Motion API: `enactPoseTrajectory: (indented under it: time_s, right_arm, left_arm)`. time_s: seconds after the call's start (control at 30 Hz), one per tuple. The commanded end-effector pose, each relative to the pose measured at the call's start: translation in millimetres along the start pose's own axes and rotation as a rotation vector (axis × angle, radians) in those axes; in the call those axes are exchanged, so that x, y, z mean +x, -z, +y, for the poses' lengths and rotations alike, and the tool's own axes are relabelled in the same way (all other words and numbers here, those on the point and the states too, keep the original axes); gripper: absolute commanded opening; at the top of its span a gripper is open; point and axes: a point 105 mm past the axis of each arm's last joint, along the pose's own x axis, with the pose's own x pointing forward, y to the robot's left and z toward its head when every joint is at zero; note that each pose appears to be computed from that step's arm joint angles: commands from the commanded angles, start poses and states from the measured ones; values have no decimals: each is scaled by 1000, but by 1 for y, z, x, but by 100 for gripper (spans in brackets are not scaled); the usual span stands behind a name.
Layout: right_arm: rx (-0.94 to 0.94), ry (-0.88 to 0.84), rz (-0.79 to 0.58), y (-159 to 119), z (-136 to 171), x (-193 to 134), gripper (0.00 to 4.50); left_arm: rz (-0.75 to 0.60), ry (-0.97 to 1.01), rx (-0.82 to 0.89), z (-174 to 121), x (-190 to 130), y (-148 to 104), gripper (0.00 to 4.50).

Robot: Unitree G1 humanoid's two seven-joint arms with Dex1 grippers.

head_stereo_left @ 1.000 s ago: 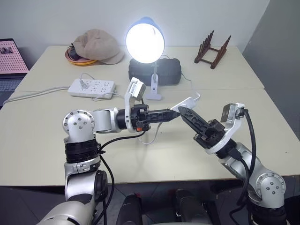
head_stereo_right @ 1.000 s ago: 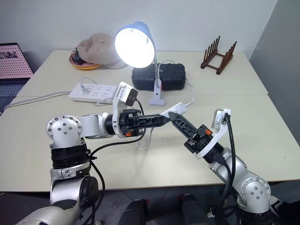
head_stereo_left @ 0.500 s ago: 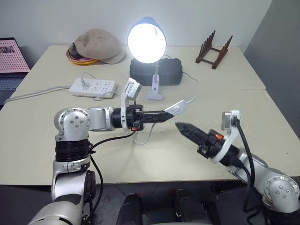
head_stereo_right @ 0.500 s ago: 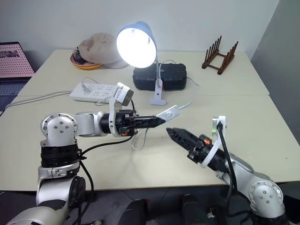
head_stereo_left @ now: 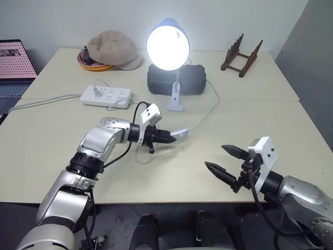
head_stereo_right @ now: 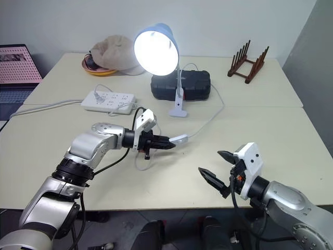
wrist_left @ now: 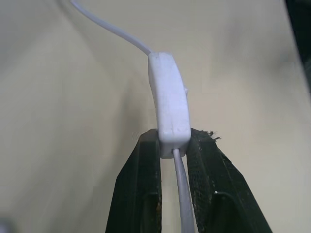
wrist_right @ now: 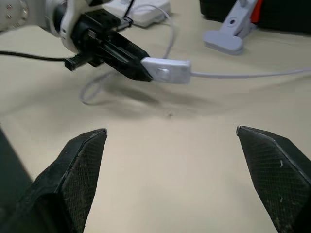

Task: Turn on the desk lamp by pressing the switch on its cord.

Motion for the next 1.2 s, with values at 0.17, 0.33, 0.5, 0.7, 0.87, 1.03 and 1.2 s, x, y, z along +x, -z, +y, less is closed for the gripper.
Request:
enactPoseTrajectory:
  time_s: [0.17, 0.33, 0.5, 0.7, 0.87, 1.03, 1.2]
  right_arm:
    - [-46, 33, -57, 4, 3, 4, 450]
    - [-52, 32, -58, 8, -1, 4, 450]
    - [-59, -1, -43, 12, -1, 2, 450]
    - [-81, -71, -20, 11, -3, -3, 450]
    - [-100, -185, 29, 8, -6, -13, 450]
    - [-115, -240, 84, 4, -21, -23, 450]
    - [-122, -240, 95, 3, -34, -22, 450]
  left_arm:
    - [15, 43, 188, 2, 14, -1, 97]
    - [0, 71, 188, 1, 7, -4, 194]
    - [9, 99, 180, -3, -13, -4, 294]
    - [11, 110, 164, -12, -58, -18, 406]
    - [96, 47, 177, -13, -104, -19, 448]
    - [128, -57, 145, -12, -135, -11, 448]
    - [95, -128, 133, -10, -134, -9, 448]
